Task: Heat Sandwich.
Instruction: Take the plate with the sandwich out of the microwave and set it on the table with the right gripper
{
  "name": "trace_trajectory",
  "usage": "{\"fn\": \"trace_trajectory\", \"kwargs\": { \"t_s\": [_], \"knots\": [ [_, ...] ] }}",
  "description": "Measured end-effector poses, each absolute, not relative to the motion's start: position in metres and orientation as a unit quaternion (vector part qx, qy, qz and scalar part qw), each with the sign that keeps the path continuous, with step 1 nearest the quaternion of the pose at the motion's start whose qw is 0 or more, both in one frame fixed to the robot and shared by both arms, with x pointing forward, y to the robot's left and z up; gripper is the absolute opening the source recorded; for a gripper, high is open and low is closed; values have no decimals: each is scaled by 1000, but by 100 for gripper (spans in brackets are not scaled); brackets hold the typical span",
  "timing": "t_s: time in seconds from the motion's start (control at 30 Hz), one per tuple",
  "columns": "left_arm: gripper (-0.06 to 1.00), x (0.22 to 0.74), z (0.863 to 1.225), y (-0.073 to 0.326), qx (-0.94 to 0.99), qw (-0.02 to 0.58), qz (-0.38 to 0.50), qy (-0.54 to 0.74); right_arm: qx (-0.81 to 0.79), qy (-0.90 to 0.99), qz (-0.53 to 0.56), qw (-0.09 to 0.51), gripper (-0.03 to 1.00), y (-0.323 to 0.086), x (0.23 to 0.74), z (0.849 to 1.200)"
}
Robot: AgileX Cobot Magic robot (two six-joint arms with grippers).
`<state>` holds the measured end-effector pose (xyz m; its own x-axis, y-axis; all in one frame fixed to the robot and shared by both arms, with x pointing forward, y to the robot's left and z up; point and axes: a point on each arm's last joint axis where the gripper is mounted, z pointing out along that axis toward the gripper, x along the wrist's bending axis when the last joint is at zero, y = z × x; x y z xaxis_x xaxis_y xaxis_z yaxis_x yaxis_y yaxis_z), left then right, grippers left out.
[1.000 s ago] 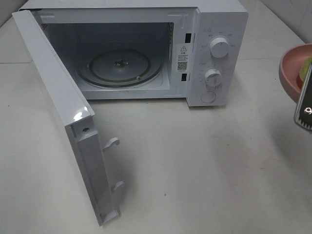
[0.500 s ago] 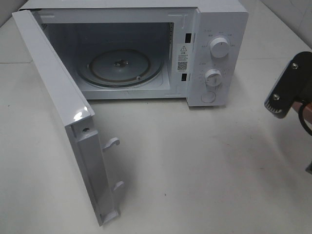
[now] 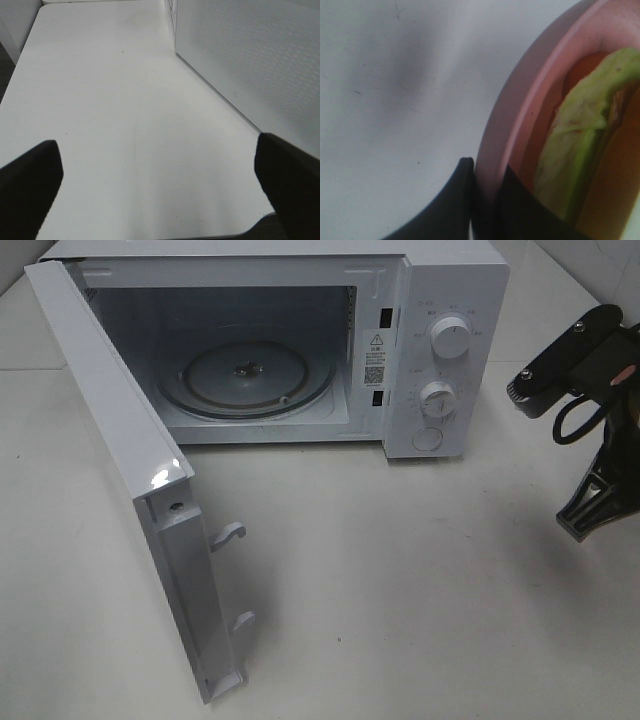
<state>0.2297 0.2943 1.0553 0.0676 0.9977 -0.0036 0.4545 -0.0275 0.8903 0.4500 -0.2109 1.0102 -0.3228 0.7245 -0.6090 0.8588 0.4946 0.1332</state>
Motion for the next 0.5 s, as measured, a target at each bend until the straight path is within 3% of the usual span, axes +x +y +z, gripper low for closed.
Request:
{"fn": "trace_trajectory", "kwargs": {
  "t_s": [0.5],
  "knots": [
    [99,230,1055,294,623,382,355,583,519,789,-130,301,9,-216,468,986]
  ]
}}
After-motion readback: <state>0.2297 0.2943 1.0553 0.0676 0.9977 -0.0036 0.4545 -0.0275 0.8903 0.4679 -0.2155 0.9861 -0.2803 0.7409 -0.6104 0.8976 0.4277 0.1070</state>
